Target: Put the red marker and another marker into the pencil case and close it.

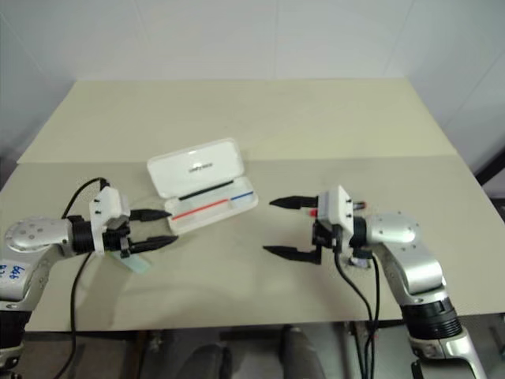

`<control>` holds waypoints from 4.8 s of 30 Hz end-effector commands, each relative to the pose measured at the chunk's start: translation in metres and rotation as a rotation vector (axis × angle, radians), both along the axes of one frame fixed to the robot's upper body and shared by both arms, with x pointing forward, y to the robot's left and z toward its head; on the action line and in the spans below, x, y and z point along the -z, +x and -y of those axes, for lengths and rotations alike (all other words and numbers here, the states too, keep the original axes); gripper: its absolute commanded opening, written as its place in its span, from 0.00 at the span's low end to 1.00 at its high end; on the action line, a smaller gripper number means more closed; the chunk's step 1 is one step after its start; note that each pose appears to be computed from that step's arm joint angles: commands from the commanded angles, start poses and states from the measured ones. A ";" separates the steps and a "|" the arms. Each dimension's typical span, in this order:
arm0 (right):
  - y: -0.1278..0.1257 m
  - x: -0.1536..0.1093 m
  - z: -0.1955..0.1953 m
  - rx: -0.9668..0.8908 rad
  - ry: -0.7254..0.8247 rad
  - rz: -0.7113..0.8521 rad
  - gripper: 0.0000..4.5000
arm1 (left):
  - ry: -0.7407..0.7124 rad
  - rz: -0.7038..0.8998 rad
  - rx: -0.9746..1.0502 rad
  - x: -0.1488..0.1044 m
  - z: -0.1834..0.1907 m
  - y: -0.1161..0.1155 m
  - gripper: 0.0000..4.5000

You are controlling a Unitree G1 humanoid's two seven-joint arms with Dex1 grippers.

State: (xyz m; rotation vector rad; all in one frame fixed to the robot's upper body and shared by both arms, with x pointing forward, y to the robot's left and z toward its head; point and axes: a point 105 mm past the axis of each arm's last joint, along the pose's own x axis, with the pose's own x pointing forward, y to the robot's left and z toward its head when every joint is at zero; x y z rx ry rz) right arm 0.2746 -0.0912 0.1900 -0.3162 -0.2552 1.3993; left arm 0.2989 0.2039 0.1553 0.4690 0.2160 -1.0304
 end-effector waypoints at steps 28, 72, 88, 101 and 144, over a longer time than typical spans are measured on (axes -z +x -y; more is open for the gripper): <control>-0.008 -0.032 -0.019 0.060 0.114 0.152 1.00 | 0.272 -0.112 0.131 0.034 0.019 0.030 0.64; -0.011 -0.039 -0.005 0.063 0.048 0.148 1.00 | 0.337 -0.036 0.530 0.046 0.103 -0.006 0.00; -0.012 -0.039 -0.005 0.067 0.047 0.141 1.00 | 0.343 -0.051 0.562 0.047 0.114 -0.014 0.00; -0.008 -0.037 -0.004 0.055 0.036 0.135 1.00 | 0.280 -0.106 0.491 0.041 0.113 -0.012 0.69; 0.101 0.018 0.113 0.102 -0.790 -0.080 1.00 | -0.413 0.103 0.429 -0.102 0.072 -0.033 1.00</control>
